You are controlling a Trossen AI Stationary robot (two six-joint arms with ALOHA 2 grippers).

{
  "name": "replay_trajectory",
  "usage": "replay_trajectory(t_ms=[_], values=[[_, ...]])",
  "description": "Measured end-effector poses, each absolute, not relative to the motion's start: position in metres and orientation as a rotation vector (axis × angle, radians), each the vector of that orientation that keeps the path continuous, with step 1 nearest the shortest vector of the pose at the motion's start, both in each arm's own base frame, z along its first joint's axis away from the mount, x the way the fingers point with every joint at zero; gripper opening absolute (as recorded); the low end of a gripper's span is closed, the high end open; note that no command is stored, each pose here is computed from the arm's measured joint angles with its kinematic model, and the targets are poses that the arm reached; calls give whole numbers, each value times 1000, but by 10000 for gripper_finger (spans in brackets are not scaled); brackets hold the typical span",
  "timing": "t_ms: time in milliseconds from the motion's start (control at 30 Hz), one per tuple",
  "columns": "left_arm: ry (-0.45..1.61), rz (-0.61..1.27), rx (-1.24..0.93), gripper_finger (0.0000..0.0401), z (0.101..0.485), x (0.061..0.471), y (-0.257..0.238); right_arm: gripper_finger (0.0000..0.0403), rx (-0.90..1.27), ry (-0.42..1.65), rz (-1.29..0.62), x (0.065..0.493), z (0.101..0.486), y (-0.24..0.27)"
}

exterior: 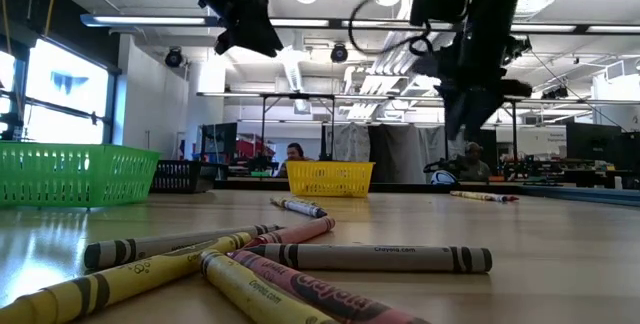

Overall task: Sort crayons
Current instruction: Put the yellow crayon into the yellow bin

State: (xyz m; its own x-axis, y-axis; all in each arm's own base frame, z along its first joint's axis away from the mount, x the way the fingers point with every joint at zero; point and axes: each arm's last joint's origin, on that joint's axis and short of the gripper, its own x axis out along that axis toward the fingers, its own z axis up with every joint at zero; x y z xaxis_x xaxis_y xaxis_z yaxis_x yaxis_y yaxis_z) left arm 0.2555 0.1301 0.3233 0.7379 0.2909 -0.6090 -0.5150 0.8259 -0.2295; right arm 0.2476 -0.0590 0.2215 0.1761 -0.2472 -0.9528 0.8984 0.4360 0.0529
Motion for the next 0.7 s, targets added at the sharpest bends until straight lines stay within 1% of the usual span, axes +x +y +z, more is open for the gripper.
replay_trajectory(t_ms=[67,133,333,433,700], values=[[587,451,-390,85,325,254,129,117,701,1153,-1015,246,224,-68],[583,447,-377,85,327,253,129,117,678,1194,-1065,244,222,-79],[582,441,-359,85,328,252,128,117,728,1237,-1084,240,198,-122],[582,437,-359,85,328,252,128,117,752,1221,-1115,238,190,-141],[584,416,-359,85,328,254,125,117,832,1224,-1084,236,167,-173]])
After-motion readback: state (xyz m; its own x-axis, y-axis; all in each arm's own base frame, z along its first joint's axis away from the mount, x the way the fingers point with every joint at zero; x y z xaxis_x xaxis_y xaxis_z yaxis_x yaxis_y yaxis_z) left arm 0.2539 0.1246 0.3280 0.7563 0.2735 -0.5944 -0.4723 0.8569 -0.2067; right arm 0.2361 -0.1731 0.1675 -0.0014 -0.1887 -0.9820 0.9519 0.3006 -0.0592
